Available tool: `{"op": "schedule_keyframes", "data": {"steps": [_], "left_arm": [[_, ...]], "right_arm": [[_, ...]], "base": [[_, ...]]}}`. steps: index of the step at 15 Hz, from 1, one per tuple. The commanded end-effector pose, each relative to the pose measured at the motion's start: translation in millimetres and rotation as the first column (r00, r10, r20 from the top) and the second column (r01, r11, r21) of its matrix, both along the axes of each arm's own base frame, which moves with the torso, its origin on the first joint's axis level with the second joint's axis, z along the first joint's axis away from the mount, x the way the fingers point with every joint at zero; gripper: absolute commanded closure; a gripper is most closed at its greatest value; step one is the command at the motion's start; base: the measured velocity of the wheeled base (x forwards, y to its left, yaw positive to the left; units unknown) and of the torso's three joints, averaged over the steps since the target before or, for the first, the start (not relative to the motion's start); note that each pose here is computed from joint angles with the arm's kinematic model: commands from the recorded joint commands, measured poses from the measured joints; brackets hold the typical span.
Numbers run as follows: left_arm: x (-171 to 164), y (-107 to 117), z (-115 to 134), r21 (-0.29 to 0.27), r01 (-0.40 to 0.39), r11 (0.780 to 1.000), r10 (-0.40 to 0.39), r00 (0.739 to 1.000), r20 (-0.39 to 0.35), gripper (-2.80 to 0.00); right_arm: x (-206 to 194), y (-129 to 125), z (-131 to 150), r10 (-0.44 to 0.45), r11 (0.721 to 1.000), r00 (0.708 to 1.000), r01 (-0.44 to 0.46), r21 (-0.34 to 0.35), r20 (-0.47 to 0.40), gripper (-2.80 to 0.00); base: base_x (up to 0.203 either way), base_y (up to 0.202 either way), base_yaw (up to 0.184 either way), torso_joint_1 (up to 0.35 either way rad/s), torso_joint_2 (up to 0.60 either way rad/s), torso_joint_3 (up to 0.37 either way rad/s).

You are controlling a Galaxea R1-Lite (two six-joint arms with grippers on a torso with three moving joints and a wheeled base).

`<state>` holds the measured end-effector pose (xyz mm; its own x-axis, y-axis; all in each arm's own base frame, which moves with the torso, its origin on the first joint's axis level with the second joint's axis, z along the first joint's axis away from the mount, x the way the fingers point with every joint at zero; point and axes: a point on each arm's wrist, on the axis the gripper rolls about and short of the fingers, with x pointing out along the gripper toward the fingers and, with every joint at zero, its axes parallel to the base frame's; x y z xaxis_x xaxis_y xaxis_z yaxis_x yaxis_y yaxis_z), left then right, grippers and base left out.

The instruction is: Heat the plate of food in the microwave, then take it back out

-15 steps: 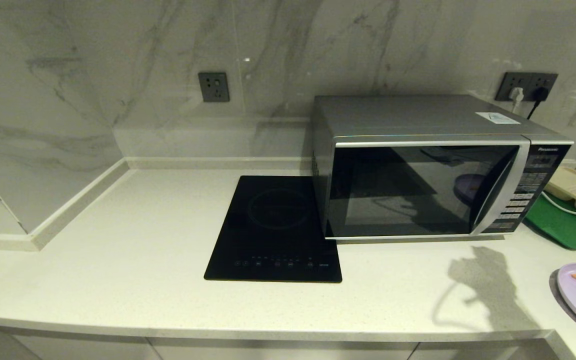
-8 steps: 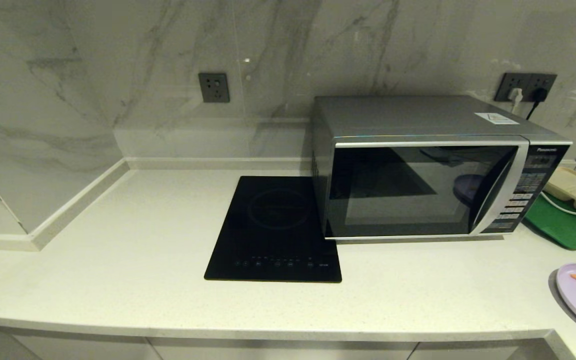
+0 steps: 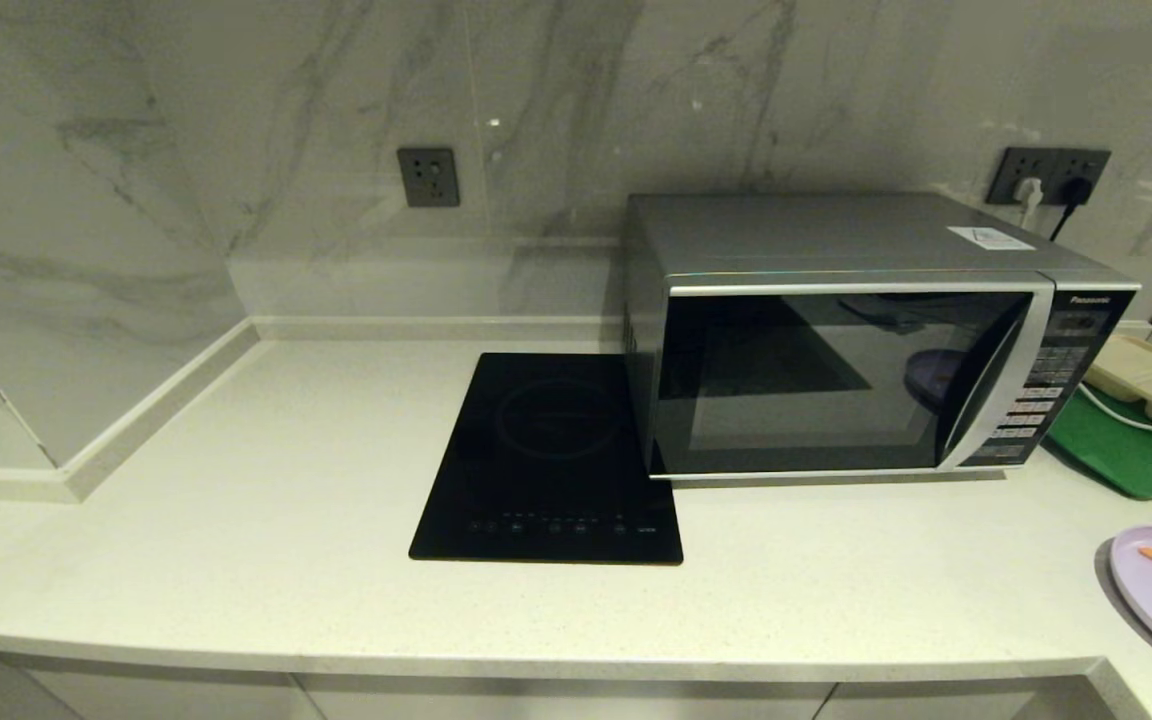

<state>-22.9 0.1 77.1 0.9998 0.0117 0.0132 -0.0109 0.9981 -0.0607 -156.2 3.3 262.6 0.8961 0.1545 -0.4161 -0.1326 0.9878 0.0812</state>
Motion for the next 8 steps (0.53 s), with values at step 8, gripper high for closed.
{"op": "schedule_keyframes", "data": {"steps": [8], "left_arm": [[0.0,0.0,0.0,-0.001,-0.001,1.000,0.001,1.000,0.001,0.00]], "right_arm": [[51.9,-5.8,-93.5,-0.195,0.979,0.919,0.205,0.007,0.343,0.00]], "base": [[0.000,0.000,0.000,0.000,0.00,0.000]]}}
